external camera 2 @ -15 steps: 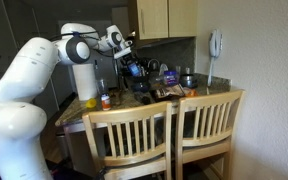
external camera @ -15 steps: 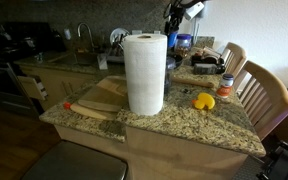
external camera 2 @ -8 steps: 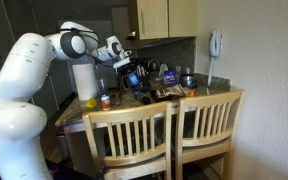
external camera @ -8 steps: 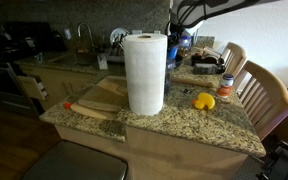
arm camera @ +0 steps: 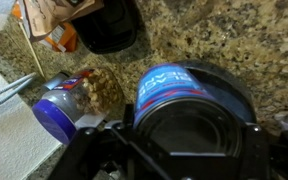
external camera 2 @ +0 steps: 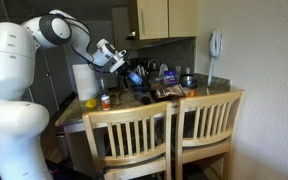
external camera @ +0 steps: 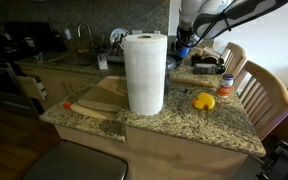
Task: Pick the blue tin on the counter and put it in the bowl
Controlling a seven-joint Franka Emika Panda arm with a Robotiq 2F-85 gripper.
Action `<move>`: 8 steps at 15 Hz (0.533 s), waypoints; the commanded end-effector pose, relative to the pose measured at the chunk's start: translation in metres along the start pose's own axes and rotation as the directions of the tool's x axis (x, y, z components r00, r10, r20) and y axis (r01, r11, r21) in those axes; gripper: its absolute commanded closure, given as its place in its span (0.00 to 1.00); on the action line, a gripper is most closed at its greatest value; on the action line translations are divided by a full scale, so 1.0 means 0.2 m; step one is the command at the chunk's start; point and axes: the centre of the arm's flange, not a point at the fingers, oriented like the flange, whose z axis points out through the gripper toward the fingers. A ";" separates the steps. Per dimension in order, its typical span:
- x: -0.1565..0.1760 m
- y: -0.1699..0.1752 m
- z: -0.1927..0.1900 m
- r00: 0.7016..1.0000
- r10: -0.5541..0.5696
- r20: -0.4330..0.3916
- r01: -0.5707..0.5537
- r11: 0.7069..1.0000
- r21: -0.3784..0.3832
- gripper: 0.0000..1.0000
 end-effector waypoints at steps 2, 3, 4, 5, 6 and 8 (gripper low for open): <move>-0.28 0.10 -0.30 0.993 0.027 -0.116 -0.012 0.992 0.127 0.43; -0.25 0.11 -0.43 0.983 0.000 -0.185 0.018 0.995 0.100 0.43; -0.22 0.12 -0.52 0.973 -0.024 -0.230 0.042 0.996 0.077 0.43; -0.17 0.15 -0.63 0.960 -0.042 -0.276 0.062 0.996 0.063 0.43; -0.11 0.19 -0.74 0.946 -0.059 -0.319 0.079 0.995 0.052 0.43; 0.05 0.28 -0.97 0.934 -0.069 -0.351 0.105 0.991 0.083 0.43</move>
